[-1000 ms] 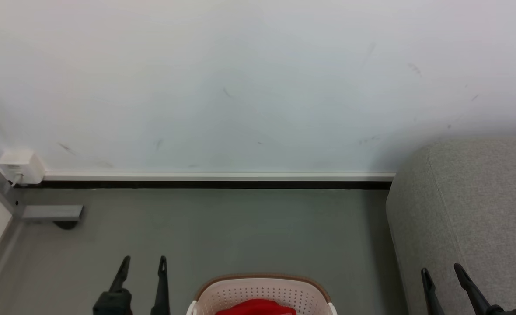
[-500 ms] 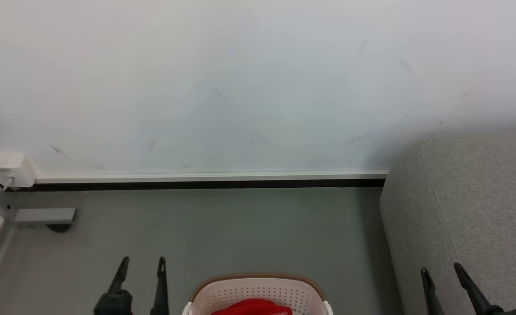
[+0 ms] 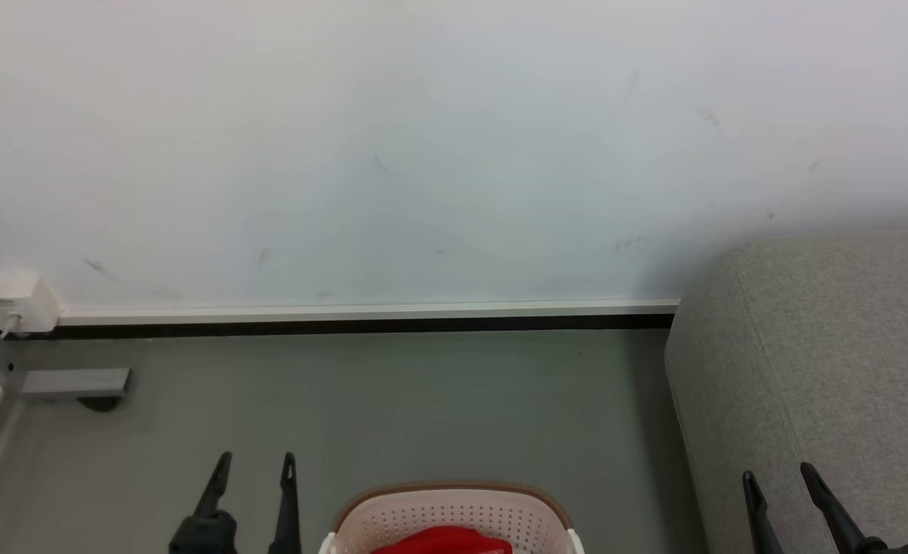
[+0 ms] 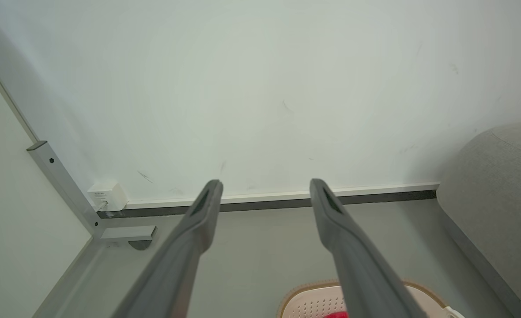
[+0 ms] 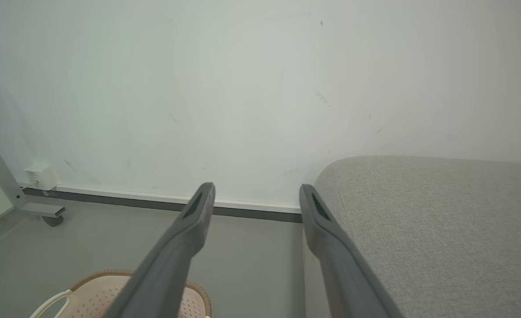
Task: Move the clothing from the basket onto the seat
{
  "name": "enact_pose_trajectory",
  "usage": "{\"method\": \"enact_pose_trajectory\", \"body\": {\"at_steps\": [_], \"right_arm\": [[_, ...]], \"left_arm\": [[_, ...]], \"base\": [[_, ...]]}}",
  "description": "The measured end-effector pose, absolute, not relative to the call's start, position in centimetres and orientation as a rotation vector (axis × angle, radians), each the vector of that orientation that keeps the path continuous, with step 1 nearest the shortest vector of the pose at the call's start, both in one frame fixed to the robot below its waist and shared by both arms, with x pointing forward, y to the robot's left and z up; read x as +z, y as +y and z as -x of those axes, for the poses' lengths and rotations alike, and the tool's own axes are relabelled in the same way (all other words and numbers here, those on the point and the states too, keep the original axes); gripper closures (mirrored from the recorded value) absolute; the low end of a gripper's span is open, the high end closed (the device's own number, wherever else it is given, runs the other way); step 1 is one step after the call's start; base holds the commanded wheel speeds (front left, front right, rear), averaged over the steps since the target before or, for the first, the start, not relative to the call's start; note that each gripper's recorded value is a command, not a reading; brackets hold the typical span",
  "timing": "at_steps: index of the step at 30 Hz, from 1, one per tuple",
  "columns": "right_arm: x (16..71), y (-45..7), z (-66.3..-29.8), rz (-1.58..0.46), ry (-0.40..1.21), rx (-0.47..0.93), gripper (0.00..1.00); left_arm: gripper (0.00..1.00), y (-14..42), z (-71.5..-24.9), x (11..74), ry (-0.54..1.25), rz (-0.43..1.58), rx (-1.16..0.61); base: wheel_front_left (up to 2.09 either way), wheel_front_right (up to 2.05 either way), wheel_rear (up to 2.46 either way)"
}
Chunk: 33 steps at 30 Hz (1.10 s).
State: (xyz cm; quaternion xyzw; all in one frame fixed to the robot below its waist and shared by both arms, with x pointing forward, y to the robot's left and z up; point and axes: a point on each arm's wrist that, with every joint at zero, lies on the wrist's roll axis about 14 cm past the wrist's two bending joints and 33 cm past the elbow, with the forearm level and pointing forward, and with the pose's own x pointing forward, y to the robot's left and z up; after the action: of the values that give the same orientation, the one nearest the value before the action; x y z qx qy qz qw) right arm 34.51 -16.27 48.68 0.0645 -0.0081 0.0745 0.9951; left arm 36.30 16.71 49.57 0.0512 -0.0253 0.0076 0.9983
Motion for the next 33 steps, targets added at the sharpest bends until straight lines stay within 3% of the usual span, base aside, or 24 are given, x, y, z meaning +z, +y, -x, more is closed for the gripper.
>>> {"method": "enact_pose_trajectory", "body": {"at_steps": [11, 19, 33], "right_arm": [[48.7, -16.7, -34.6, -0.142, -0.016, 0.134, 0.0], [50.0, -17.8, -35.0, -0.154, -0.06, 0.097, 0.0], [50.5, -20.9, -37.2, -0.164, -0.08, -0.006, 0.0]], "left_arm": [[0.0, 15.9, -36.8, 49.1, -0.036, -0.1, -0.014], [0.0, 12.4, -38.3, 47.7, 0.004, -0.094, -0.137], [0.0, 3.8, -40.5, 34.8, 0.48, -0.209, -0.48]], "base": [[0.0, 0.0, 0.0], [0.0, 0.0, 0.0], [0.0, 0.0, 0.0]]}}
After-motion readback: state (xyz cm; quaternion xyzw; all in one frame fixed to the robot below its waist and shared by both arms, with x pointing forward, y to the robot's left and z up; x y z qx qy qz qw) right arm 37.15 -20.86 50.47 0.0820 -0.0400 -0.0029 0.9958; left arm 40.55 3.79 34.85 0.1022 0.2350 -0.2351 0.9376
